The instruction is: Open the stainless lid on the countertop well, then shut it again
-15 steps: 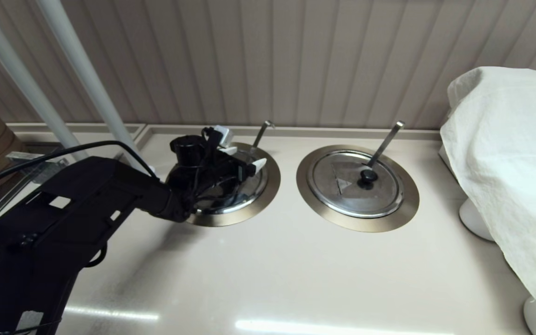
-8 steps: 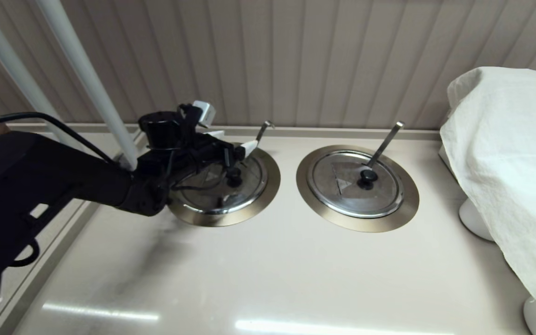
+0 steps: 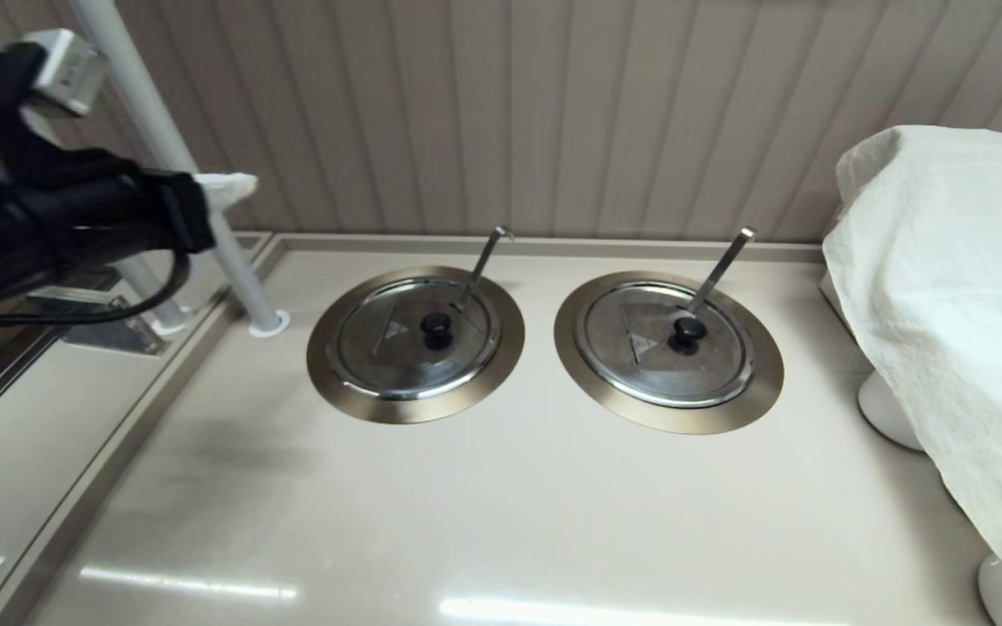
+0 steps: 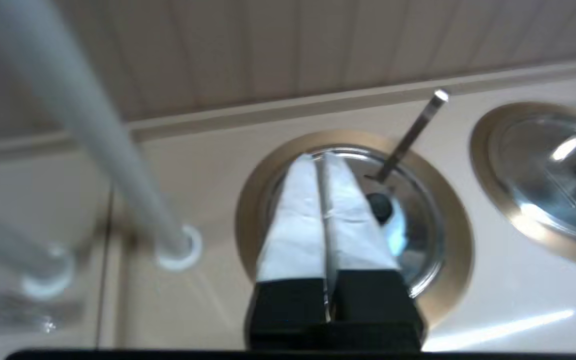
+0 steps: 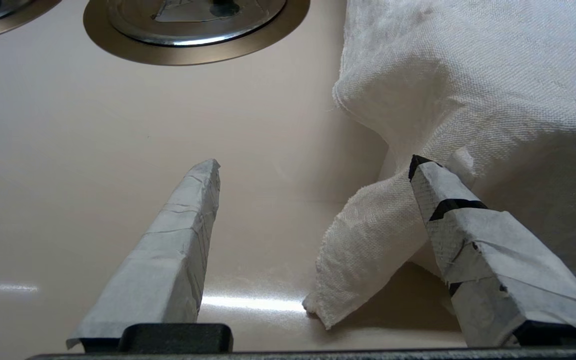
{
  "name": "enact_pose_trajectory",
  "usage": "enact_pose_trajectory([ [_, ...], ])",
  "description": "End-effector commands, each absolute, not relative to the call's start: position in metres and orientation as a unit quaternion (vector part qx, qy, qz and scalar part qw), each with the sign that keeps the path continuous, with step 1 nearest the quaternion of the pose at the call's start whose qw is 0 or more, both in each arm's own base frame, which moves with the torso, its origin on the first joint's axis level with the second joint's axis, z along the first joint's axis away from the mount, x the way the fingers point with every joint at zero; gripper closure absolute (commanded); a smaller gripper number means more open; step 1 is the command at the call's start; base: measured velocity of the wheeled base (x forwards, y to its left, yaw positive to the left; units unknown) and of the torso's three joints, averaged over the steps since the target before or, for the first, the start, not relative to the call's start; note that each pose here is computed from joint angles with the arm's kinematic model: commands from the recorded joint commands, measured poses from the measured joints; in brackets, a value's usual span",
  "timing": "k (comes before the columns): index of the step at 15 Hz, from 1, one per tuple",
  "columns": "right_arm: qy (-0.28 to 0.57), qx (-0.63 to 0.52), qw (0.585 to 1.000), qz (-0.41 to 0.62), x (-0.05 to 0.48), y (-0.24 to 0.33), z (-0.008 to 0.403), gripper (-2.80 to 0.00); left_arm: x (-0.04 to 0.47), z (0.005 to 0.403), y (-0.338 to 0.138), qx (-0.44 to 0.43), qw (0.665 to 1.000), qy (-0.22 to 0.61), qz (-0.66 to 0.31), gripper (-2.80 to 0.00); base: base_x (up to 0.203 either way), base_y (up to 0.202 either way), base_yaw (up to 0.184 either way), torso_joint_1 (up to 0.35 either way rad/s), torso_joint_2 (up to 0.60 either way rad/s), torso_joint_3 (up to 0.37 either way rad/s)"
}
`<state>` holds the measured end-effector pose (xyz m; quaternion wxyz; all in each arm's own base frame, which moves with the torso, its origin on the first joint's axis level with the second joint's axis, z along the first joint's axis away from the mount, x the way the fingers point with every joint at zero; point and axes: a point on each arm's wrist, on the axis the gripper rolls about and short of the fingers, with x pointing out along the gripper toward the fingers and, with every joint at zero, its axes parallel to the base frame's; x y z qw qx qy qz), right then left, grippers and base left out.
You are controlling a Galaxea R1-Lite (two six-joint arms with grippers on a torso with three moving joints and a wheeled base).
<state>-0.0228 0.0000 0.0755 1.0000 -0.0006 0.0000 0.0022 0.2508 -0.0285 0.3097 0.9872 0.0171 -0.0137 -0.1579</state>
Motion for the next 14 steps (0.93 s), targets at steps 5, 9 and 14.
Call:
enact_pose_trajectory([
  [5,0.0,-0.001,1.0,0.002,-0.023,0.0,0.075,-2.8,0.042,0.313,-0.003,0.021,0.996,-0.054,-0.061,0.0,0.0,0.0,0.0,0.0,0.0,0.0],
  [9,0.001,-0.001,1.0,0.002,-0.023,0.0,0.076,-2.8,-0.052,0.26,-0.002,0.021,0.994,-0.086,-0.058,0.0,0.0,0.0,0.0,0.0,0.0,0.0],
  [14,0.0,-0.001,1.0,0.002,-0.023,0.0,0.075,-2.8,-0.089,0.166,-0.004,0.05,0.995,-0.035,-0.084,0.0,0.0,0.0,0.0,0.0,0.0,0.0],
])
